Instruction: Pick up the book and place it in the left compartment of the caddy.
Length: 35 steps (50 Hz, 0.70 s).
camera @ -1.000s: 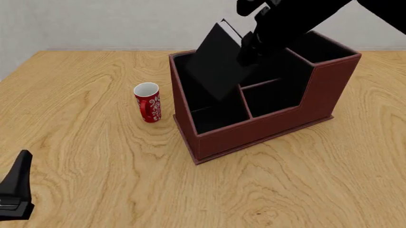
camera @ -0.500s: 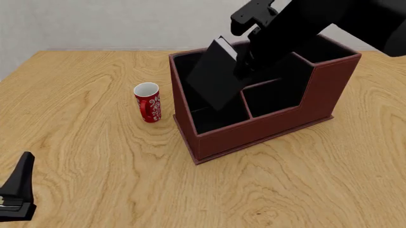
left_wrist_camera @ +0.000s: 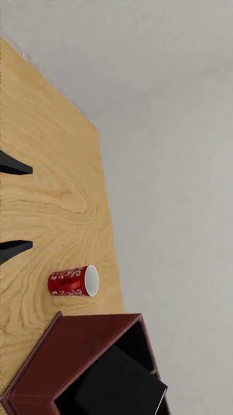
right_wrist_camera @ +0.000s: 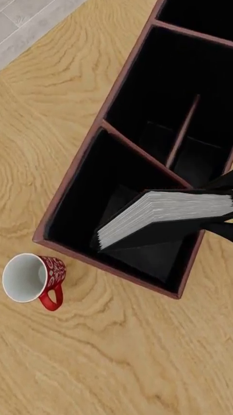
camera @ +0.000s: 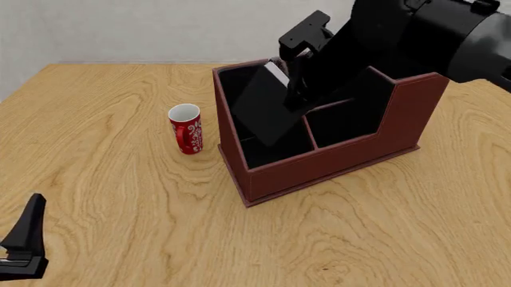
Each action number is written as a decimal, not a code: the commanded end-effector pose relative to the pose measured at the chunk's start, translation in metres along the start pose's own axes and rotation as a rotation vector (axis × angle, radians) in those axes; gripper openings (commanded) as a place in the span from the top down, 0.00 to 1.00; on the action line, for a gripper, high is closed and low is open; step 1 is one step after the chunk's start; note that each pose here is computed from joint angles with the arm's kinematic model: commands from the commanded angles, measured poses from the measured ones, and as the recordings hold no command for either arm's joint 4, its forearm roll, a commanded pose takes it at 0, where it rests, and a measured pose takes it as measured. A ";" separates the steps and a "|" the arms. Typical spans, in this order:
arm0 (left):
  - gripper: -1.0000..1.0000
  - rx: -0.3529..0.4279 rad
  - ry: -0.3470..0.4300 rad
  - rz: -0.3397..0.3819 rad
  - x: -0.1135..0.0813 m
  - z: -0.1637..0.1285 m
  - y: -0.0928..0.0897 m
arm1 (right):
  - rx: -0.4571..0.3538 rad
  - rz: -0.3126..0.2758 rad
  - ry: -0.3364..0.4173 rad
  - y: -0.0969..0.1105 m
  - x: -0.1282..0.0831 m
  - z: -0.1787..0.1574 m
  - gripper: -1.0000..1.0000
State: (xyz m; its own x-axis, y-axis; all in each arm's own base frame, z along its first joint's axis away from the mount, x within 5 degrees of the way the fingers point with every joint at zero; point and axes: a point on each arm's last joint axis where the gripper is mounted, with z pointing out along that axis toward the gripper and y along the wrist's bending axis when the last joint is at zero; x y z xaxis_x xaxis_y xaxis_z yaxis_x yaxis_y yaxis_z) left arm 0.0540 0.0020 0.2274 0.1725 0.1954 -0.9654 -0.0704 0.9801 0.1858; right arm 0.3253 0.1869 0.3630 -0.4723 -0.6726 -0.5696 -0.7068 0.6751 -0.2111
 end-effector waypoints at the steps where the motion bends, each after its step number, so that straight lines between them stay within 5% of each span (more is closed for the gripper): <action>1: 0.00 -0.003 0.007 0.005 0.004 0.000 0.000 | -0.004 0.028 -0.004 0.003 0.000 0.012 1.00; 35: 0.00 -0.014 0.026 0.010 0.007 0.000 0.000 | -0.023 0.030 0.033 0.012 0.010 0.057 1.00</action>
State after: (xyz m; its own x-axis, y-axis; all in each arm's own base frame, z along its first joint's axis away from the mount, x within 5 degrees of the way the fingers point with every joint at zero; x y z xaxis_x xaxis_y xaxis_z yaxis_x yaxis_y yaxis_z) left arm 0.0551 0.0029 0.2211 0.1517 0.2025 -0.9675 -0.0830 0.9779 0.1917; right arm 0.3402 0.2014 0.3197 -0.4969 -0.6713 -0.5500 -0.7075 0.6803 -0.1912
